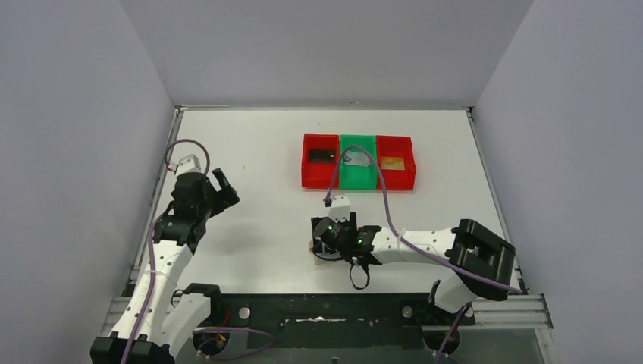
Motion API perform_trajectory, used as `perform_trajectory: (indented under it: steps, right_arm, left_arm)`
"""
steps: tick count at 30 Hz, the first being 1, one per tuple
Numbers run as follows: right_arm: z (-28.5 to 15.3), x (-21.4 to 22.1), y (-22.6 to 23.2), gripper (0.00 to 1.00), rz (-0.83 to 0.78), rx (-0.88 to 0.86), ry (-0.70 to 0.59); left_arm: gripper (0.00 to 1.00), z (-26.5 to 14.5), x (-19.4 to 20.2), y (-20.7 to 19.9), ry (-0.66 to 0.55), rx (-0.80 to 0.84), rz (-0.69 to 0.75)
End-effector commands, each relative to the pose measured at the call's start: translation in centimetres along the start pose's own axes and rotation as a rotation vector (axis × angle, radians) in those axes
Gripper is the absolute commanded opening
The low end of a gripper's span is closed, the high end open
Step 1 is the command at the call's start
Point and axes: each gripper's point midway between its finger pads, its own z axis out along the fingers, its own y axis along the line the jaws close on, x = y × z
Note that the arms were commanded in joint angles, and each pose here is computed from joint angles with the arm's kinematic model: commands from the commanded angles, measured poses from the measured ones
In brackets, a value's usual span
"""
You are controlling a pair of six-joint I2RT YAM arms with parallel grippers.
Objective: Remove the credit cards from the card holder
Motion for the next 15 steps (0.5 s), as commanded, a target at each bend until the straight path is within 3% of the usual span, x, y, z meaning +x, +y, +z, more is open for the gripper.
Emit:
perform_trajectory:
  steps: [1,7,15]
  right_arm:
    - [0.5,-1.3,0.9,0.71,-0.005,0.026,-0.039]
    - [1.7,0.3,0.8,0.67,-0.019,0.056,0.006]
    - [2.2,1.0,0.8,0.52,-0.03,0.059,0.027]
  left_arm:
    - [0.88,-0.3,-1.3,-0.8,-0.047,0.035,0.01]
    - [0.88,-0.2,-0.8,-2.2,-0.019,0.114,0.036]
    - [0.88,-0.2,-0.8,-2.1,-0.017,0.109,0.037]
